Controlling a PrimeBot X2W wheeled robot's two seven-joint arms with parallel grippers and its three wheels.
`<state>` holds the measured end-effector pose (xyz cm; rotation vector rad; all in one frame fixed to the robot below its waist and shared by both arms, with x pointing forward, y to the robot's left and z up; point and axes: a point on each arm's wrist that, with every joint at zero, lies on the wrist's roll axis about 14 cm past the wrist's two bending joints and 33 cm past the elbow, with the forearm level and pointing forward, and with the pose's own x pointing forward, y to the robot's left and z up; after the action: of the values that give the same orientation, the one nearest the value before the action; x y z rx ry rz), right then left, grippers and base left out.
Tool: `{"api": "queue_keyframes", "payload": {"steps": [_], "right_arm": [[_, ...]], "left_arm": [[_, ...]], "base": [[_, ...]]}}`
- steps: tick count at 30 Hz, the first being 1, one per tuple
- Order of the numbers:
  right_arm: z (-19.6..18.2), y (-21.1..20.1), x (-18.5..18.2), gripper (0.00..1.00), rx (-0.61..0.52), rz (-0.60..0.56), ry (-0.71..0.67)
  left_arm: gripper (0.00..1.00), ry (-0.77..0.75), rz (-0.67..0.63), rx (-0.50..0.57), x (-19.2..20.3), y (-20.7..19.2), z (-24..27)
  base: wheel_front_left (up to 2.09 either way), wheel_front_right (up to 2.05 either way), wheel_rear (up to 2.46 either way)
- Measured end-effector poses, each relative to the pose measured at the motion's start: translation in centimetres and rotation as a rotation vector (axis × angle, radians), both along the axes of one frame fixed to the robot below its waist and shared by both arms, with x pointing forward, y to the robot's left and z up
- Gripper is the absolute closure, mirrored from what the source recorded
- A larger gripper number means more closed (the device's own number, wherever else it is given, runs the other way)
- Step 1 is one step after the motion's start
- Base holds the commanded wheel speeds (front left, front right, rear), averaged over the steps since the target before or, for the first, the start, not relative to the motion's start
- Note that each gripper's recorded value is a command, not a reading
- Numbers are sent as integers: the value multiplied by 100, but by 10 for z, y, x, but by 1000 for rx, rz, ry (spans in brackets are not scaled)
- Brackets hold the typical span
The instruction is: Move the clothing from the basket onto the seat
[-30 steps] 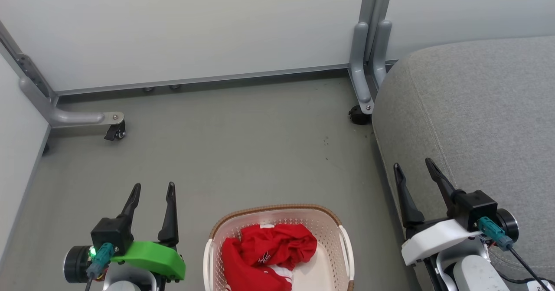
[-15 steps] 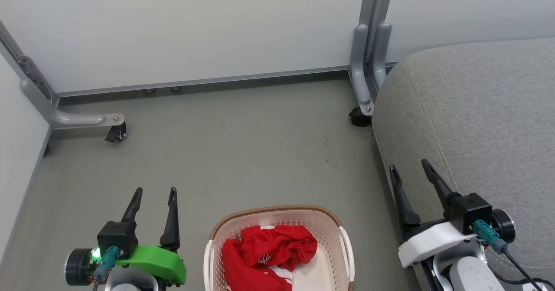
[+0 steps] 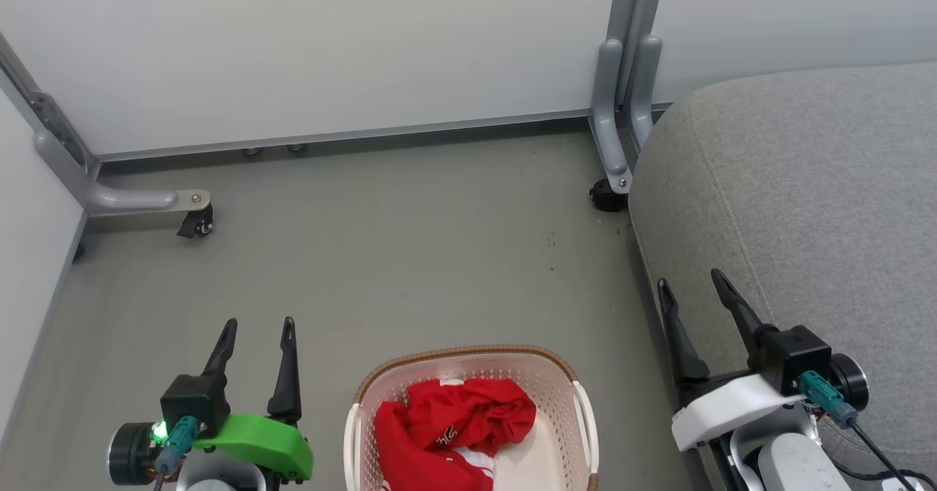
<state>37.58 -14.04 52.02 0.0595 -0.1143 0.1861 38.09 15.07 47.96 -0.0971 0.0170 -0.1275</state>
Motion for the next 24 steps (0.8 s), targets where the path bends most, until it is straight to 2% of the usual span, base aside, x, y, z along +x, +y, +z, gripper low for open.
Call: {"api": "queue_keyframes", "payload": {"steps": [5, 12, 19, 24], "right_arm": [[-2, 0, 2, 0, 3, -2, 5], [4, -4, 21, 0, 5, -7, -15], [5, -6, 48, 0, 7, -7, -27], [-3, -7, 67, 0, 8, -7, -19]], "left_arm": [[0, 10, -29, 3, 2, -9, -3], [0, 15, -149, 23, 29, -48, -4], [0, 131, -304, 97, 48, -96, -47], [0, 264, -421, 189, 52, -123, -99]], "base": [[0, 0, 0], [0, 0, 0], [0, 0, 0], [0, 0, 0]]}}
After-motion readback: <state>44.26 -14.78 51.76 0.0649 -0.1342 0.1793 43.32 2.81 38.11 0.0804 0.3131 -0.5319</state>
